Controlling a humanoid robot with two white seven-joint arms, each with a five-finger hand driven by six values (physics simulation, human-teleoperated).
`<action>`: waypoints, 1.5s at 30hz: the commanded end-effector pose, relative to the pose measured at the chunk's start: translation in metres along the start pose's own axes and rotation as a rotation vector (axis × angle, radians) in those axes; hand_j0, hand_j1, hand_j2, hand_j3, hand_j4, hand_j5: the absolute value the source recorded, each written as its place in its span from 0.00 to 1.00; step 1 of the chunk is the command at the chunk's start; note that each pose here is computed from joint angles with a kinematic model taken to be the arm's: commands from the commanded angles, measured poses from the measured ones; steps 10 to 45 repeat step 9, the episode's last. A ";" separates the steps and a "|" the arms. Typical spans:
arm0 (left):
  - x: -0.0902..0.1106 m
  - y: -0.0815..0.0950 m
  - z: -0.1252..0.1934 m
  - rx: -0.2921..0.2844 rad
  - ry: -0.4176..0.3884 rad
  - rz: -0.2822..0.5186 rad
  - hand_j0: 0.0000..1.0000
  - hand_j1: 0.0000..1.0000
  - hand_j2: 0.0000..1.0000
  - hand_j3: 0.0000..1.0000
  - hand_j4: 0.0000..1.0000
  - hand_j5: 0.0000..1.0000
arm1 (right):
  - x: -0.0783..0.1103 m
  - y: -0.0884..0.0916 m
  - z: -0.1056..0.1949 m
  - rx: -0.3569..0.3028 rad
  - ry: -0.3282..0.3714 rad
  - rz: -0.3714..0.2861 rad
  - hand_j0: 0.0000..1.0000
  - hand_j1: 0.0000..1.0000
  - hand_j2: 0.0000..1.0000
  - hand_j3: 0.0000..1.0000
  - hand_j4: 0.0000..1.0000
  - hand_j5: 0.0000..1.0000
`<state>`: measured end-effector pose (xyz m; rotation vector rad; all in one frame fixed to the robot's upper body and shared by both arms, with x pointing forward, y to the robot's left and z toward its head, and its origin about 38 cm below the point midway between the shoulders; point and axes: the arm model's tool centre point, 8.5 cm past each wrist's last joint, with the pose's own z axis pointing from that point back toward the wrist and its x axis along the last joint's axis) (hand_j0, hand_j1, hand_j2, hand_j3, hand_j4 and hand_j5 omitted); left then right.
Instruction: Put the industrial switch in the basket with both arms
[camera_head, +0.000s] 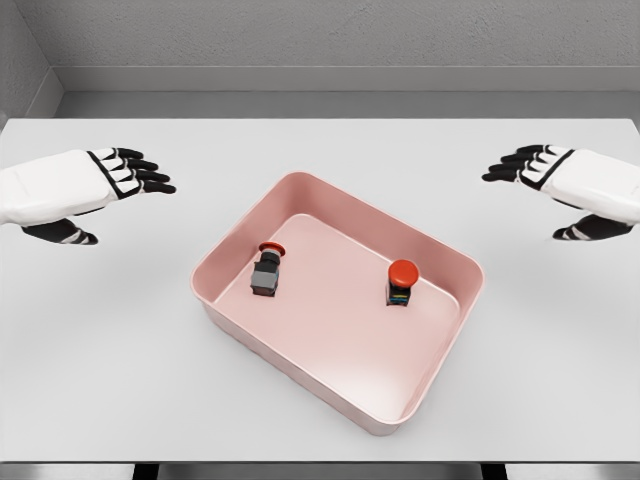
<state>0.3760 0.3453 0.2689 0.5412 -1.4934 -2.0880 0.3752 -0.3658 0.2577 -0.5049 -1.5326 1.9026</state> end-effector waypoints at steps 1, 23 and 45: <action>-0.003 -0.002 0.003 -0.010 0.013 0.005 1.00 1.00 1.00 1.00 1.00 1.00 | -0.001 0.000 0.001 -0.003 0.002 -0.005 1.00 1.00 1.00 1.00 1.00 1.00; -0.005 -0.008 0.008 -0.027 0.024 0.016 1.00 1.00 1.00 1.00 1.00 1.00 | -0.001 0.000 0.002 -0.002 0.003 -0.007 1.00 1.00 1.00 1.00 1.00 1.00; -0.005 -0.008 0.008 -0.027 0.024 0.016 1.00 1.00 1.00 1.00 1.00 1.00 | -0.001 0.000 0.002 -0.002 0.003 -0.007 1.00 1.00 1.00 1.00 1.00 1.00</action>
